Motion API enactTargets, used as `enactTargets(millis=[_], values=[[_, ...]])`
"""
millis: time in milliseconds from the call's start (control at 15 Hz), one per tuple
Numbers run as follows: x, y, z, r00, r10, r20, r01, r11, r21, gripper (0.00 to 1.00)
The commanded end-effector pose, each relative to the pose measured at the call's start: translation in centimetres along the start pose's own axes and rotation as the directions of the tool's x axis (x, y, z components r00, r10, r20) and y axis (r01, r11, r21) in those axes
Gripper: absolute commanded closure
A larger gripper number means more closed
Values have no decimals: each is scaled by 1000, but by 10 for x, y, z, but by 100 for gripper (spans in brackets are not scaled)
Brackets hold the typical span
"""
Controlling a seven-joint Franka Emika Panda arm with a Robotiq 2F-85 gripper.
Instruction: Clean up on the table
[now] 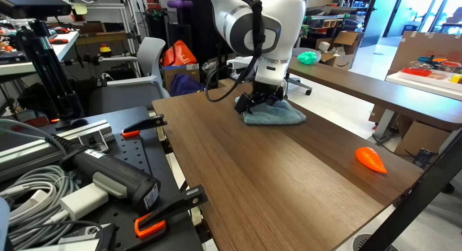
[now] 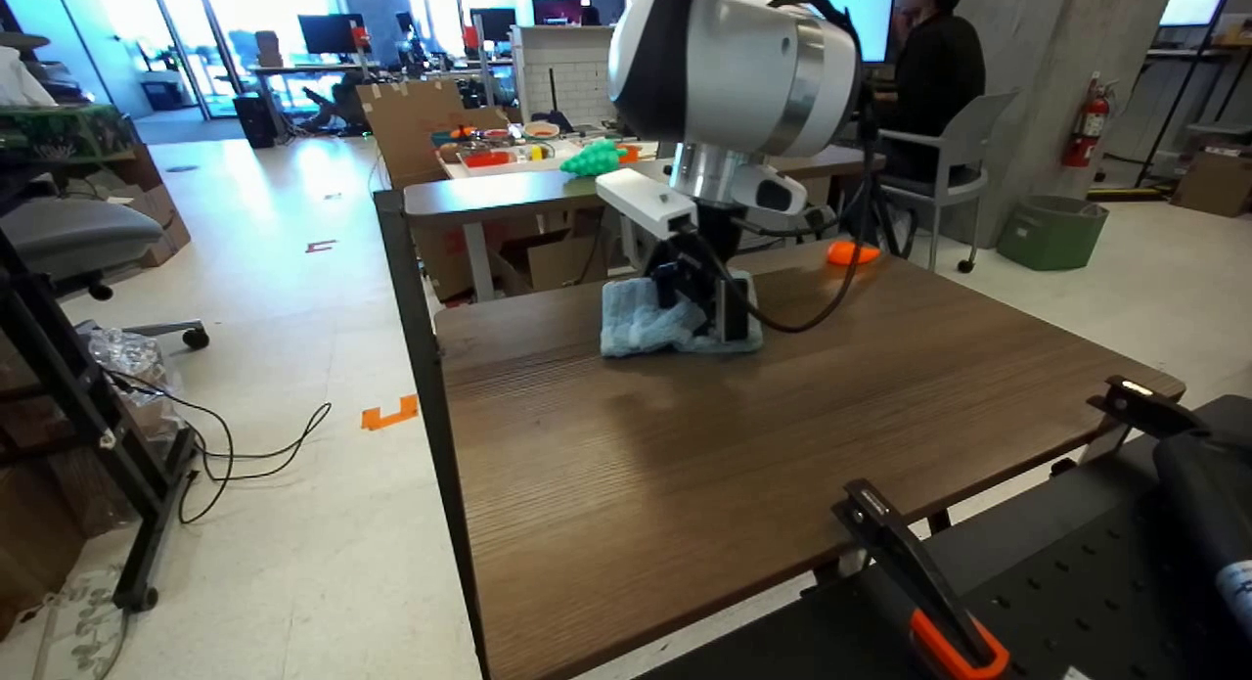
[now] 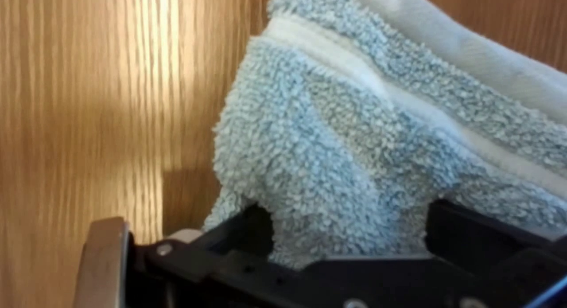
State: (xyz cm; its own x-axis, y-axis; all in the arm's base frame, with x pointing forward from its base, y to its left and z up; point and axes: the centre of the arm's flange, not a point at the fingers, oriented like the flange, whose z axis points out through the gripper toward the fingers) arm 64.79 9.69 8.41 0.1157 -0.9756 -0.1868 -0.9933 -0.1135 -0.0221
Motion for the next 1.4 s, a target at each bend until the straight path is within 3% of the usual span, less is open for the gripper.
enactTargets(millis=[0, 200, 333, 600, 800, 933, 1133, 1333], values=[[-40, -16, 29, 997, -30, 67, 30, 999, -9, 0], [-51, -18, 35, 991, -53, 119, 56, 998, -22, 0], [-42, -9, 32, 991, -75, 106, 79, 997, -28, 0], [18, 4, 18, 999, -39, 31, 39, 999, -4, 0], [77, 21, 11, 998, 47, -51, -49, 998, -29, 0], [98, 35, 6, 995, 55, -86, -58, 997, -40, 0], [85, 56, 10, 996, -32, -86, 26, 998, -65, 0], [41, 88, 13, 979, -198, -52, 193, 978, -80, 0]])
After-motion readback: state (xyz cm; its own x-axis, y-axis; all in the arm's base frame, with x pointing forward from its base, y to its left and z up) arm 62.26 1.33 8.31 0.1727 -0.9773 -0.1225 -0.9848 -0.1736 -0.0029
